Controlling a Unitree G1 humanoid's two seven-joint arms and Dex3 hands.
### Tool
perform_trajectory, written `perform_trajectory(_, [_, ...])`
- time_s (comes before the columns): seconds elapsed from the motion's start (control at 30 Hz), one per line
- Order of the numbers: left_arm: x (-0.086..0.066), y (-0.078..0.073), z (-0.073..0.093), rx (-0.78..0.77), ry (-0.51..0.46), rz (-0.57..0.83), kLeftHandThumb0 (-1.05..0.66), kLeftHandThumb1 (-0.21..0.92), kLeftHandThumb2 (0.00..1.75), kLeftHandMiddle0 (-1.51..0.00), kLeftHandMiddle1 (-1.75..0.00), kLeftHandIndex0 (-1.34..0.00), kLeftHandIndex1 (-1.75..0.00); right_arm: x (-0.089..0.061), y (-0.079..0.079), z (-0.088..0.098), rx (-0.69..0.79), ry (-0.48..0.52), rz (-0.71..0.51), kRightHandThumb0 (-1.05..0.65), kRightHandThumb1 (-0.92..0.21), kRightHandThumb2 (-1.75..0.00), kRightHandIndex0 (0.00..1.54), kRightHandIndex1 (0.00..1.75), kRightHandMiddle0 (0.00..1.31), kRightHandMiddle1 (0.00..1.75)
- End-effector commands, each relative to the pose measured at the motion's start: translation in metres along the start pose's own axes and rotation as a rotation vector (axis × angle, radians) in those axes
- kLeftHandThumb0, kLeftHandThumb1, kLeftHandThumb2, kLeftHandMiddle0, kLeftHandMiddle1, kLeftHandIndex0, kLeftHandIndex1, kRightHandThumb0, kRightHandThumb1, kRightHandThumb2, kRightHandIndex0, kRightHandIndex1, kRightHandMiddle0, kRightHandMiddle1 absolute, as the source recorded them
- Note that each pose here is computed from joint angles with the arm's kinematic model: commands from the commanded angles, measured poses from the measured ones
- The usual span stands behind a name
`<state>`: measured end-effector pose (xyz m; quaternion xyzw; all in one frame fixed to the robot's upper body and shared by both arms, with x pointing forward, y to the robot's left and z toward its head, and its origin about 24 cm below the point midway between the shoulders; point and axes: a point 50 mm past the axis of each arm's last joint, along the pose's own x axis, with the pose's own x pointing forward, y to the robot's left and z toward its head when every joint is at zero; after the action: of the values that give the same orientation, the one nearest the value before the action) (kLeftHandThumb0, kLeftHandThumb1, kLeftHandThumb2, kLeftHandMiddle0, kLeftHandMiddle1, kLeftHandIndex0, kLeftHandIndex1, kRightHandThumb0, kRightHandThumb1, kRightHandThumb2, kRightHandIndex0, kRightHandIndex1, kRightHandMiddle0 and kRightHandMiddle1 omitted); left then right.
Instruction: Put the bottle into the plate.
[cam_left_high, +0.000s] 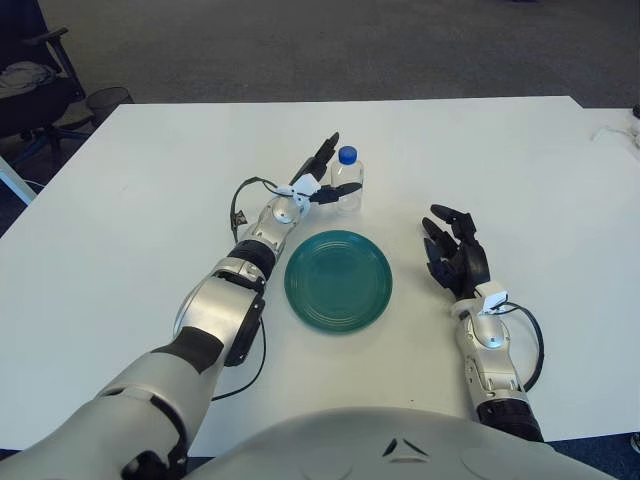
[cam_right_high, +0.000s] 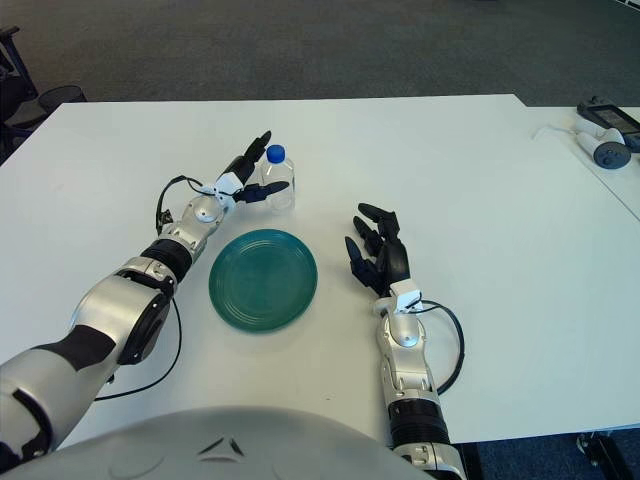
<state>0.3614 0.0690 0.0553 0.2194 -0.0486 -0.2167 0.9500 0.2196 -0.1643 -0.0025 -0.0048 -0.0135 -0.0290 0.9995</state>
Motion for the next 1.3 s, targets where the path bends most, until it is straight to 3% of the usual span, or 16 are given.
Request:
perform_trajectory(0.0, [0.005, 0.0, 0.007, 0.021, -0.016, -0.02, -1.05, 0.92, 0.14, 0.0, 0.0, 0.0, 0.0, -0.021, -0.004, -0.027, 0.014, 0.154, -0.021, -0.71, -0.92, -0.44, 0.43, 0.07, 0.0, 0.97])
perform_trajectory(1.27, [0.007, -0.012, 0.01, -0.002, -0.013, -0.052, -1.05, 0.92, 0.16, 0.0, 0.0, 0.0, 0.0, -0.024, -0.005, -0.026, 0.022, 0.153, -0.029, -0.73, -0.92, -0.48, 0.42, 0.08, 0.0, 0.92])
